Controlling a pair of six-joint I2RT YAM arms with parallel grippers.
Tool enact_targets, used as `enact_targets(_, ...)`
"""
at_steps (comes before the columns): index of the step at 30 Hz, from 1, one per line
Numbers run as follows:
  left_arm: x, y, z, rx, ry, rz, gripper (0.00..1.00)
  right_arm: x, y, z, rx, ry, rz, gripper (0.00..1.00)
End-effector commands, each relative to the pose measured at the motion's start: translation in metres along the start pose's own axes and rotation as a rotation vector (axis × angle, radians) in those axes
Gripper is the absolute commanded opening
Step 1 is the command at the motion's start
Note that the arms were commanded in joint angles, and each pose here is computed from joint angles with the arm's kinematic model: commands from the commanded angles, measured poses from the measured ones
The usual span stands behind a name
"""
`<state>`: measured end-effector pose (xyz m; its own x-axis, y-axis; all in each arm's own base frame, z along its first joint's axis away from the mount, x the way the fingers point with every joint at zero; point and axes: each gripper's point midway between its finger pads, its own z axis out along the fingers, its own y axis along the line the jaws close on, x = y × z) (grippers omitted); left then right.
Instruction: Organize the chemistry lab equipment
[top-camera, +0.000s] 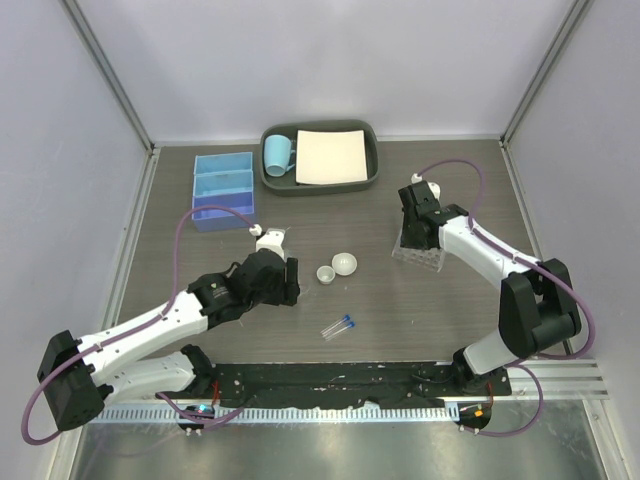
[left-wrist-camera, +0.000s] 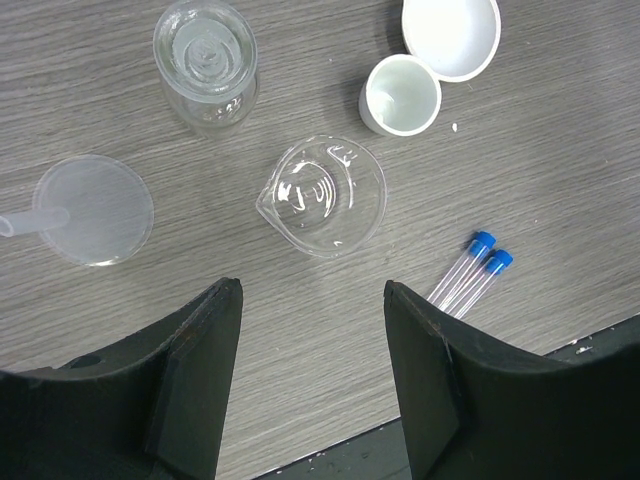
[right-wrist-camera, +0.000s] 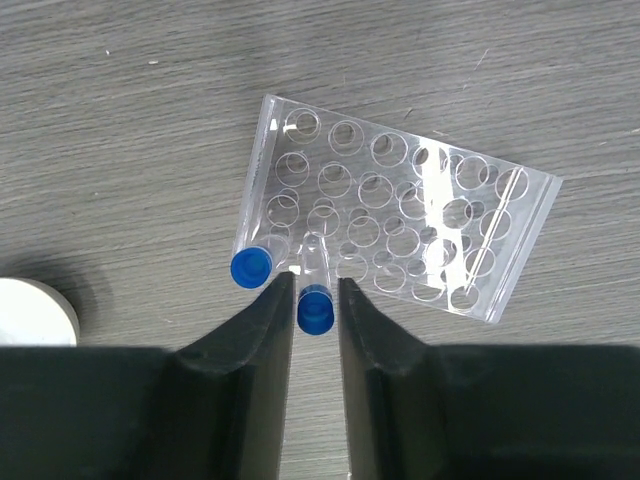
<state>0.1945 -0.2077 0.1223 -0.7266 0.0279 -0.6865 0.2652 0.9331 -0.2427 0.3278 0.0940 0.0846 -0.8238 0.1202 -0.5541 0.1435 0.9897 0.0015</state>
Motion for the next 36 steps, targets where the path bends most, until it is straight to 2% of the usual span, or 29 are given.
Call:
enact_targets(1, -0.013, -0.004, -0.003, 0.003, -0.044, 0.004, 0.63, -0.003, 0.002, 0.003, -0.009, -0.015, 0.015, 0.37)
enact_targets(4, -0.014, -0.005, -0.003, 0.008, -0.041, 0.009, 0.63, -0.006, 0.002, -0.003, -0.008, -0.027, 0.020, 0.47)
enact_targets(7, -0.014, -0.012, -0.005, 0.026, -0.040, 0.027, 0.63, -0.013, 0.003, -0.015, -0.009, -0.048, 0.018, 0.52)
enact_targets(10, -0.013, -0.020, -0.007, 0.041, -0.037, 0.056, 0.62, -0.019, 0.004, -0.031, -0.015, -0.071, 0.015, 0.53)
enact_targets(14, -0.011, -0.035, -0.010, 0.053, -0.047, 0.104, 0.60, -0.029, 0.008, -0.073, -0.064, -0.160, 0.013, 0.54)
enact_targets(21, 0.006, -0.072, -0.001, 0.044, -0.023, 0.222, 0.60, -0.006, 0.016, -0.128, -0.125, -0.219, -0.043, 0.56)
enact_targets(25, 0.026, -0.084, 0.016, 0.024, 0.019, 0.254, 0.58, 0.015, 0.023, -0.138, -0.165, -0.213, -0.076, 0.56)
enact_targets(29, 0.042, -0.083, 0.033, -0.001, 0.046, 0.260, 0.49, 0.032, 0.025, -0.138, -0.194, -0.190, -0.095, 0.56)
enact_targets(36, 0.058, -0.083, 0.054, -0.015, 0.068, 0.290, 0.49, 0.046, 0.033, -0.136, -0.243, -0.170, -0.111, 0.56)
